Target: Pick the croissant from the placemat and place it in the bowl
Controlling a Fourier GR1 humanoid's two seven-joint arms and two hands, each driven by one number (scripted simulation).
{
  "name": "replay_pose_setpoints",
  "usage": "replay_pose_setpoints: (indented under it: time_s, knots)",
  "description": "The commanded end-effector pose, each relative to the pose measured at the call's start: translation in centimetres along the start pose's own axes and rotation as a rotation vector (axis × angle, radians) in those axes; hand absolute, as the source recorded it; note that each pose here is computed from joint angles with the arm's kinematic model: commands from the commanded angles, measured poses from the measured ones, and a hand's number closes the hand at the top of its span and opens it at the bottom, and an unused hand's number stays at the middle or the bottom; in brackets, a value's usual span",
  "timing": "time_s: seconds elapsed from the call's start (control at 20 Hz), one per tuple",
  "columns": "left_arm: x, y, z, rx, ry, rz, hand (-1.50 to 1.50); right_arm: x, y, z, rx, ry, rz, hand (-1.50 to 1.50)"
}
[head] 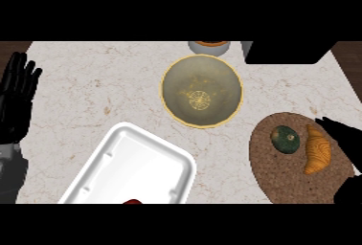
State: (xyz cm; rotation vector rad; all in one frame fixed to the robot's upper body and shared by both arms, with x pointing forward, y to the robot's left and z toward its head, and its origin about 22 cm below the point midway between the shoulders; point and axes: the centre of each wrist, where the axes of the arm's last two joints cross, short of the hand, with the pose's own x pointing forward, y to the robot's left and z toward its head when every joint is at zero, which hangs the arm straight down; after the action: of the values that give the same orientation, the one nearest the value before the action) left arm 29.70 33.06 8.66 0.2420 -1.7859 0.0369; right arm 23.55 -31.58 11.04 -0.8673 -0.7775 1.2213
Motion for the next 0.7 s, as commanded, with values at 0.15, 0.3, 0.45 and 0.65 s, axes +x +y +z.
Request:
replay_pose_setpoints:
  time_s: [0.15,0.3,0.45,0.65]
  knots:
    - [-1.7,0.9,1.7,-0.02,0.001,0.003,0.0,-2.0,1.5,0.2,0.011,-0.051,0.001,-1.5]
    - [-1.0,-2.0,-0.1,-0.009,0.019,0.009,0.0,0.0,1.9,-3.0,-0.014,-0.081,-0.008,-1.5]
    - [-0.2,0.8,-1.0,0.007,0.001,0.002,0.0,-1.5,1.4,-3.8,0.006,-0.066,0.002,-1.5]
    - [-2.1,1.9,1.1,0.002,0.001,-0.001,0.0,1.2,4.3,-3.5,0.036,-0.04,0.015,-1.5]
